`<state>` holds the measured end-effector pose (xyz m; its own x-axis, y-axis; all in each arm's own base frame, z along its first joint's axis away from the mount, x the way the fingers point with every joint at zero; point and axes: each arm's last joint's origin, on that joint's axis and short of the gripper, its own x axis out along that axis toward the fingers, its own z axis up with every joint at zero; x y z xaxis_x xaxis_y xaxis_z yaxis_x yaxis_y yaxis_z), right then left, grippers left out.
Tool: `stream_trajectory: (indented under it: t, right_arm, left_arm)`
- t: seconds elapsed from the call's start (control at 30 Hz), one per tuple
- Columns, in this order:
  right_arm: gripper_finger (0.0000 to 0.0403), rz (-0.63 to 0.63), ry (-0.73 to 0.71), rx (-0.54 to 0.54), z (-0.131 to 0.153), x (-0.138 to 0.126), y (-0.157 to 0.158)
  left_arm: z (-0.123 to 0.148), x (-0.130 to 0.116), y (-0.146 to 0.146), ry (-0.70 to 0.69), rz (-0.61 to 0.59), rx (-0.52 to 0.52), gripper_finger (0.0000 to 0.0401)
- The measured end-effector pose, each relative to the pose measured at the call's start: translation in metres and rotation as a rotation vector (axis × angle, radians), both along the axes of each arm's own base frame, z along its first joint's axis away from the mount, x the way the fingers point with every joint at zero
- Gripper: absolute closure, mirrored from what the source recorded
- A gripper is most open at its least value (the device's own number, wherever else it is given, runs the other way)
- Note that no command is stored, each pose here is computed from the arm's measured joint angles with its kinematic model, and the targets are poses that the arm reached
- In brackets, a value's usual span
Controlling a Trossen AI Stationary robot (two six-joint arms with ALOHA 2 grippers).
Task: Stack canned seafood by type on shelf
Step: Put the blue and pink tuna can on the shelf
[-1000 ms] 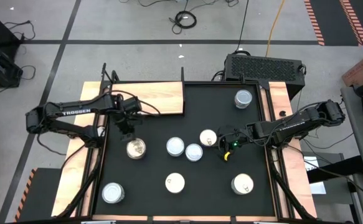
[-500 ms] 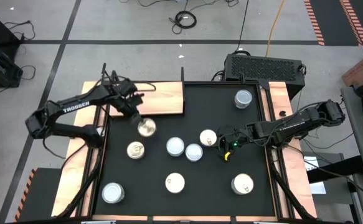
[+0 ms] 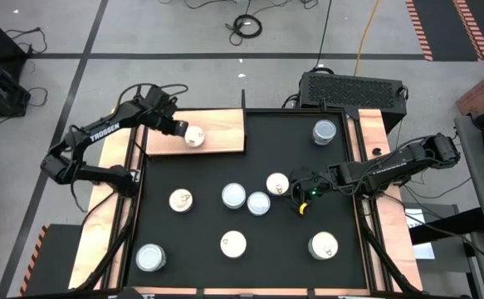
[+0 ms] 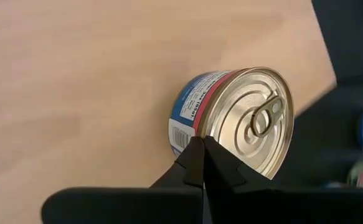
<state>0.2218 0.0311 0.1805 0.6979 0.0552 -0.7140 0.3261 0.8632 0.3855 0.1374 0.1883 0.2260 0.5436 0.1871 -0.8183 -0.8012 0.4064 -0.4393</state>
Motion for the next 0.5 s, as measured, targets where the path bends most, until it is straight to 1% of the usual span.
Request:
stream_trajectory:
  t: [0.13,0.33,0.5]
  right_arm:
    - [0.0403,0.004,0.0,-0.004,0.0,0.0,0.0]
    - [0.0403,0.01,0.001,-0.01,0.0,0.0,0.0]
    - [0.0403,0.011,0.002,-0.011,0.0,0.0,0.0]
  left_arm:
    - [-0.009,-0.001,0.015,-0.013,0.056,-0.011,0.0401]
    - [-0.024,-0.001,0.027,-0.012,0.067,-0.073,0.0401]
    - [-0.023,0.0,0.03,-0.047,0.06,-0.046,0.0393]
